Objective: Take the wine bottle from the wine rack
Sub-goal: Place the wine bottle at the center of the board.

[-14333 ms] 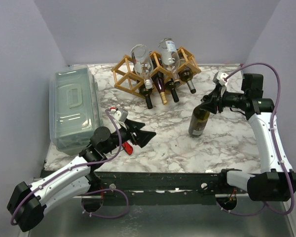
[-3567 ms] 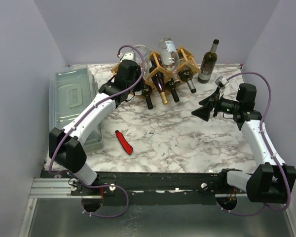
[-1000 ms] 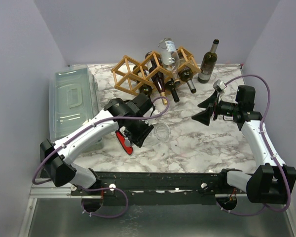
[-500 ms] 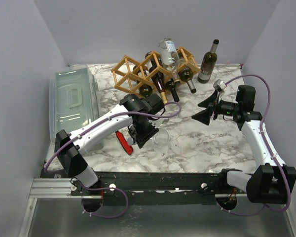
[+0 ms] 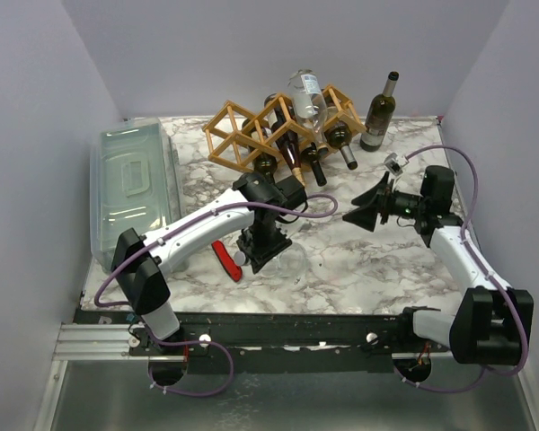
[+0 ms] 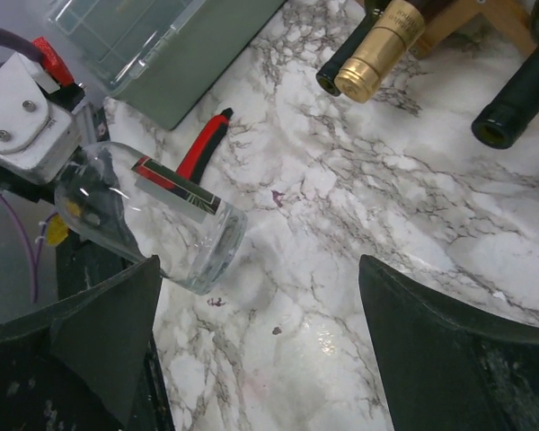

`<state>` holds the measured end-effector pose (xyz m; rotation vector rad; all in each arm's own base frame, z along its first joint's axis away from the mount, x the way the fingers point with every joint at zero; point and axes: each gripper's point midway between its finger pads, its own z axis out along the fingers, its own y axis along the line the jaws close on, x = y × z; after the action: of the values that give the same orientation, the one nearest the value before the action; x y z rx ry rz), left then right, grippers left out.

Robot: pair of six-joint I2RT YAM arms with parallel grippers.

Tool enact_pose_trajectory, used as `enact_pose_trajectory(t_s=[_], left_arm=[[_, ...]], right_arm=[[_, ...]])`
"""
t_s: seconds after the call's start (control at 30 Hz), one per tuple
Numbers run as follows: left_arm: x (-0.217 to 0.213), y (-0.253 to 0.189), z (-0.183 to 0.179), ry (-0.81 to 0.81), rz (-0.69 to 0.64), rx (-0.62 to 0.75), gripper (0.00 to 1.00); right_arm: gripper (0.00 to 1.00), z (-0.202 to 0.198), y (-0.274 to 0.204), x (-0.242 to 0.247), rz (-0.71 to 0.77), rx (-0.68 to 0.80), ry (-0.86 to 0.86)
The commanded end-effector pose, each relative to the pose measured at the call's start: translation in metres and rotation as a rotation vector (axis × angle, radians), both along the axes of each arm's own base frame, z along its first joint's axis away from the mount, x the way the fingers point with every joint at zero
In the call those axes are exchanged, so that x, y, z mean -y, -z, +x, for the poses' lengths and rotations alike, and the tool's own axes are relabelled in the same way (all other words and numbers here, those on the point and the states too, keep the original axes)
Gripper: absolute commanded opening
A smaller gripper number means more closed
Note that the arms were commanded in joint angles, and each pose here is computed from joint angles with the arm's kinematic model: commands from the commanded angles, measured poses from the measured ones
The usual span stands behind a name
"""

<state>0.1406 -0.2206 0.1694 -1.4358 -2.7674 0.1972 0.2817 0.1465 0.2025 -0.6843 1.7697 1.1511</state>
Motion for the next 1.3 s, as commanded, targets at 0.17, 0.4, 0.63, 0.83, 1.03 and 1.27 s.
enact_pose_trajectory(t_s=[0.17,0.4,0.63,0.83,1.03,1.27], left_arm=[[0.014,-0.009,0.006,0.043,-0.053,0.027,0.0],[0.017,-0.002,0.006,0.048,-0.029,0.004,0.0],[0.017,-0.001,0.009,0.045,-0.016,0.009,0.0],[0.023,-0.006,0.008,0.051,-0.05,0.007,0.0],[0.031,-0.009,-0.009,0.07,-0.156,-0.059,0.0],[0.037,-0.01,-0.014,0.022,-0.266,-0.121,0.0]], right_arm=[[0.84,-0.021,0.03,-0.038,0.001,-0.08,-0.094],[0.8,-0.034,0.053,-0.064,-0.013,-0.142,-0.137],[0.81,-0.036,0.066,-0.067,-0.011,-0.2,-0.136],[0.82,-0.043,0.064,-0.069,-0.019,-0.144,-0.188],[0.96,-0.064,0.051,-0.067,-0.092,0.14,-0.362],[1.0,-0.109,0.05,-0.066,-0.125,0.486,-0.633]])
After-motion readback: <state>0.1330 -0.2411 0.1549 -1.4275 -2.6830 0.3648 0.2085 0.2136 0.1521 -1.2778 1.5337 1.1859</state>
